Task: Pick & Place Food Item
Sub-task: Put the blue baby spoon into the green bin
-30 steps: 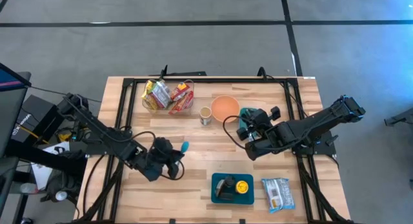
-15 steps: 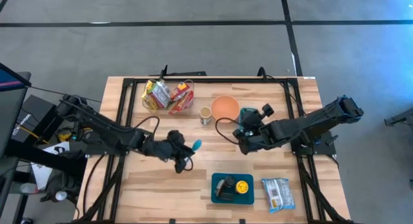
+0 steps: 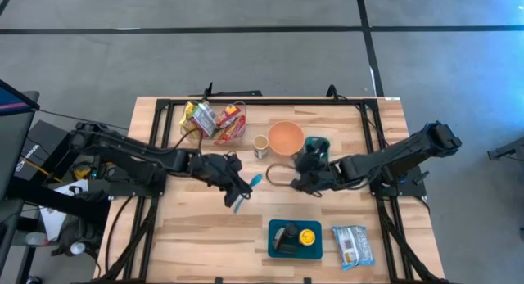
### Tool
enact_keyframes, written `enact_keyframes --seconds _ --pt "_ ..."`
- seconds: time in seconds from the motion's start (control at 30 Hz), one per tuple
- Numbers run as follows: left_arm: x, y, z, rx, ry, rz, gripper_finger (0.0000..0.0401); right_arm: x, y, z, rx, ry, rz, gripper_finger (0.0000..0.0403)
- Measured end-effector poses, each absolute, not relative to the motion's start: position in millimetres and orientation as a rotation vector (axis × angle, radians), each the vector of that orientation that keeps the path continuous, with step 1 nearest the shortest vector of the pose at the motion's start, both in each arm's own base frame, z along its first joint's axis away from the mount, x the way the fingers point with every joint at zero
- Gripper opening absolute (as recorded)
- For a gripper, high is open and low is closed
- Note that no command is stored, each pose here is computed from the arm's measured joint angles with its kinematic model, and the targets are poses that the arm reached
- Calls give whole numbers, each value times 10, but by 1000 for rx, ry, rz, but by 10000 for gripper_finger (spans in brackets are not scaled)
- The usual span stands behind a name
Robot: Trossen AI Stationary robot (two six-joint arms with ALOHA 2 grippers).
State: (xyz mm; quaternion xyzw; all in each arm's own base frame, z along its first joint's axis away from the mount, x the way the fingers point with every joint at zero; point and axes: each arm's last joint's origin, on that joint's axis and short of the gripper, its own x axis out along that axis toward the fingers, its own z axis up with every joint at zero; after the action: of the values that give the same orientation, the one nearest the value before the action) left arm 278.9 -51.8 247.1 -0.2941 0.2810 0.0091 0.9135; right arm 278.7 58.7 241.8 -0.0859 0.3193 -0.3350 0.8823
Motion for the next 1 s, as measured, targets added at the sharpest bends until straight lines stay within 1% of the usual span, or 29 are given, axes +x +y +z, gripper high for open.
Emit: enact_keyframes --seconds 0.17,0.23,0.3,0.5,0.73,0.87,1.0 --pt "2803 -442 2476 -668 611 -63 33 2925 689 2403 -251 631 -337 55" --pt "2803 -427 2477 -711 631 -101 39 2951 720 2418 -267 615 -237 55" --pt "2800 -426 2479 -750 653 -140 43 2969 757 2445 -277 585 -181 55" --pt "2795 -439 2481 -820 684 -176 33 2976 890 2503 -310 515 -108 55" --pt "2793 -442 2481 -861 695 -174 42 2986 1009 2585 -376 422 -57 58" --pt "2792 -445 2481 -865 699 -179 34 3003 993 2608 -399 399 -60 77" --pt "2789 -452 2482 -876 709 -197 37 3054 974 2584 -440 388 -66 113"
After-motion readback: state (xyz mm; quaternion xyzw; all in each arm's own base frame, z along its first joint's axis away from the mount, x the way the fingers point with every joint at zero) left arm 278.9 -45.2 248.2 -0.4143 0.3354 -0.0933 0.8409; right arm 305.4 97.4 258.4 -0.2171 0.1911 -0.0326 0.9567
